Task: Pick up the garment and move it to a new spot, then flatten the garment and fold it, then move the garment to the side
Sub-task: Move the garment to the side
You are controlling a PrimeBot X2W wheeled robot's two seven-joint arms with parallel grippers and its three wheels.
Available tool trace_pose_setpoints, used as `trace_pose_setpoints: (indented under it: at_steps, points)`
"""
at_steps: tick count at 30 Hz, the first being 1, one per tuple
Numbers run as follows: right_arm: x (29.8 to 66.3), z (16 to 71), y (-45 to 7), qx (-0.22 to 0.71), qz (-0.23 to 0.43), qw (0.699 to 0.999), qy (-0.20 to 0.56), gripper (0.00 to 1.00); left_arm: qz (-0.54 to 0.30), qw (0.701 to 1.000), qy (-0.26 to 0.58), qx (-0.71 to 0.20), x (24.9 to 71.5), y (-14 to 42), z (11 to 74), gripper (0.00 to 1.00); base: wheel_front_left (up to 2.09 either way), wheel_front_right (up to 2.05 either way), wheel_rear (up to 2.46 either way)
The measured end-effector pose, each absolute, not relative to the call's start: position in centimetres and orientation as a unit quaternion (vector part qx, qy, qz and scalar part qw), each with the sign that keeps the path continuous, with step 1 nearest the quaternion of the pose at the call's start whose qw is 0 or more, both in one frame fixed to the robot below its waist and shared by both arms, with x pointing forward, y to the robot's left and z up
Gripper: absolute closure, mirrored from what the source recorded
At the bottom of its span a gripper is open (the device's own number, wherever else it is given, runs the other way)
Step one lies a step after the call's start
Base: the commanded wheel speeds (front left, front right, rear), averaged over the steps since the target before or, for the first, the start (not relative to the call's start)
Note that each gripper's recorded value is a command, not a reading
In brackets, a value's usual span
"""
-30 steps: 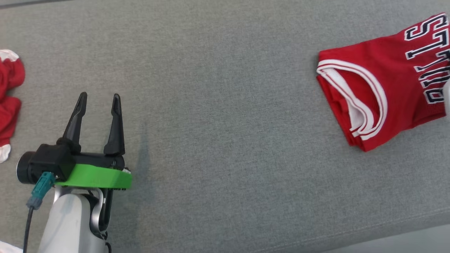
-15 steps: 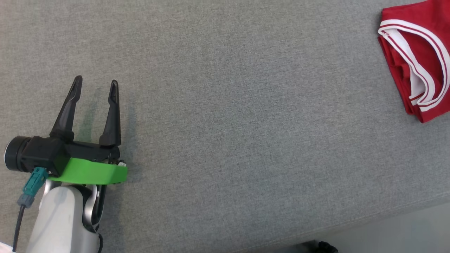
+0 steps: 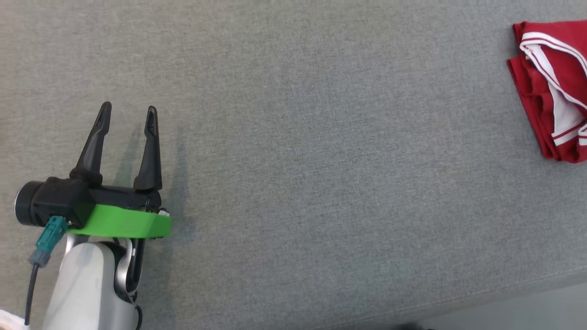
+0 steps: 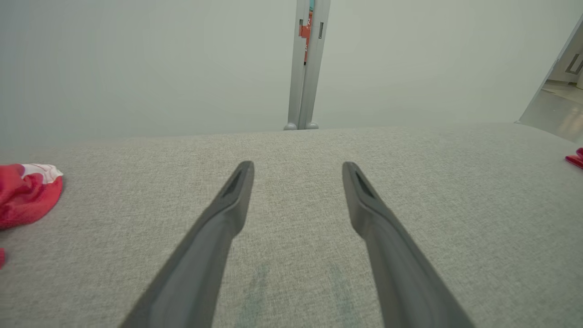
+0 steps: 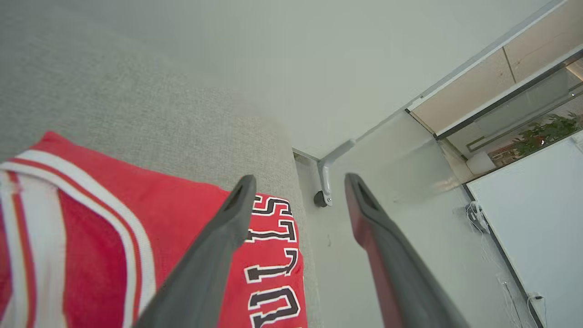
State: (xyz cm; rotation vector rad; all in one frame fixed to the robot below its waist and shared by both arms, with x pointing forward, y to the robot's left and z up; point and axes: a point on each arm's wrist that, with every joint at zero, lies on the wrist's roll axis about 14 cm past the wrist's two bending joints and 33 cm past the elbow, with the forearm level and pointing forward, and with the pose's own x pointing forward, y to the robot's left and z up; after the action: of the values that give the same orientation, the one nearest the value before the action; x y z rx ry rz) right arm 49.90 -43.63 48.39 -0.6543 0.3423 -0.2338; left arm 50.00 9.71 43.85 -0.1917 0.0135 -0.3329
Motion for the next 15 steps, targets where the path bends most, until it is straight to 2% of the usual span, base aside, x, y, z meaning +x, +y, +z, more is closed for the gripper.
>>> trace_pose_setpoints:
  at_steps: [7,15]
  points:
    - [49.1,47.1,-36.4,-0.162,-0.094,0.979,0.084,0.0,-0.127,0.987,0.006,-0.1,47.9,11.8,45.2,0.0,0.0,0.0,0.0]
    - [46.4,48.7,-28.2,-0.071,-0.027,0.997,0.016,0.0,-0.078,0.992,-0.001,-0.1,44.4,14.9,47.0,0.0,0.0,0.0,0.0]
